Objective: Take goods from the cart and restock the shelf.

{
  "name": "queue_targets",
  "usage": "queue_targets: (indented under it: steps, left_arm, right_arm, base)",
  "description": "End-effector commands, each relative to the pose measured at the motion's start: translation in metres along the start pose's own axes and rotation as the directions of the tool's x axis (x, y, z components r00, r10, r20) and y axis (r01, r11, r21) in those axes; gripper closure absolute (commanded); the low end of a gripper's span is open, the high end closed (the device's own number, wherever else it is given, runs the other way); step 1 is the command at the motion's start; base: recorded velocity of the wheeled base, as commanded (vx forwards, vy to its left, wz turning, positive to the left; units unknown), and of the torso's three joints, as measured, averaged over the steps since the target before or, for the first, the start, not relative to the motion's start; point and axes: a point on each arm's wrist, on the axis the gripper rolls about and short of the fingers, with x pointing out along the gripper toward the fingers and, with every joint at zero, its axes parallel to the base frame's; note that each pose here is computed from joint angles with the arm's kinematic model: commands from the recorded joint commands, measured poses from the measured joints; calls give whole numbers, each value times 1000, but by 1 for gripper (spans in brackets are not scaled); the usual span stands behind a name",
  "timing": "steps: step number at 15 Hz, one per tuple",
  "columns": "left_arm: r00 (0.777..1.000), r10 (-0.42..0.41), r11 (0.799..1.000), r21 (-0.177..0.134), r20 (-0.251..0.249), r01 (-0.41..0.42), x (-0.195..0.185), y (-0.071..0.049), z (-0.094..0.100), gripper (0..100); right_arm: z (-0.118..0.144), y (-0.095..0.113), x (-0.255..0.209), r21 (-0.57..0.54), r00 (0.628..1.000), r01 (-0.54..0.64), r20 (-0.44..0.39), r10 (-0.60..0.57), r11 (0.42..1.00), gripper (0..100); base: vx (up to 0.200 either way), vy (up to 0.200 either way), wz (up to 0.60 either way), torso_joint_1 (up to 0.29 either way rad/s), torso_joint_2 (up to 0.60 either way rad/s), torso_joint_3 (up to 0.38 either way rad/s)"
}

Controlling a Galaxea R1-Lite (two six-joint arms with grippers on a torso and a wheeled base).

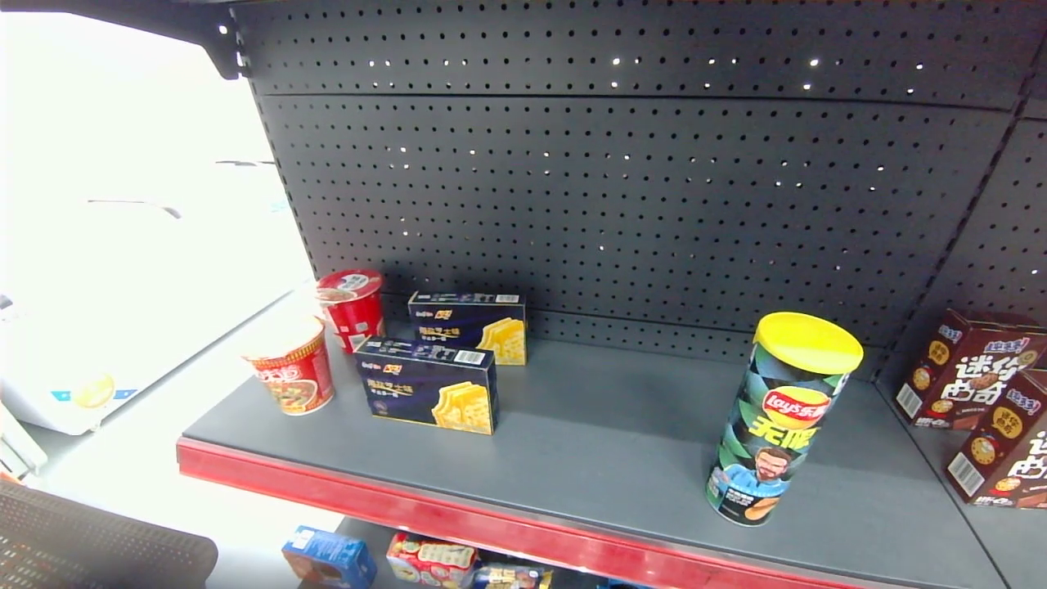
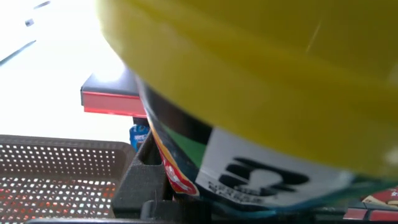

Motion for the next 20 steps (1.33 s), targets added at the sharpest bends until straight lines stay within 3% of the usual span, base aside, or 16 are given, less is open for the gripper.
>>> queue_targets:
  steps: [1, 6, 11, 16, 17, 20]
  left_arm:
    - [1000, -5, 1000, 1, -4, 5, 1, 0, 1, 100]
    - [1000, -9, 1000, 2, -6, 9, 1, 0, 1, 100]
    - [1000, -11, 1000, 2, -16, 11, 6, -2, 12, 100]
    - [999, -28, 1000, 1, -24, 28, 6, -1, 10, 100]
    - [999, -38, 999, 4, -27, 38, 6, -1, 9, 100]
    - [996, -83, 996, 27, -31, 84, 5, -2, 7, 100]
  right_arm:
    - [-18, 21, -30, -26, 982, 151, 117, -147, 988, 0]
    - [-30, 23, -28, 9, 976, 200, 81, -200, 980, 0]
    - [-29, 24, -26, 54, 962, 255, 85, -259, 965, 0]
    - [-29, 23, -26, 94, 947, 297, 97, -306, 950, 0]
    - [-29, 21, -27, 105, 932, 341, 93, -351, 934, 0]
    - [-30, 22, -26, 118, 941, 313, 95, -325, 942, 0]
  base:
    - [0, 0, 0, 0, 0, 0]
    - [0, 0, 0, 0, 0, 0]
    - [0, 0, 0, 0, 0, 0]
    - [0, 0, 0, 0, 0, 0]
    - [0, 0, 0, 0, 0, 0]
    - [0, 0, -600, 1, 1, 2]
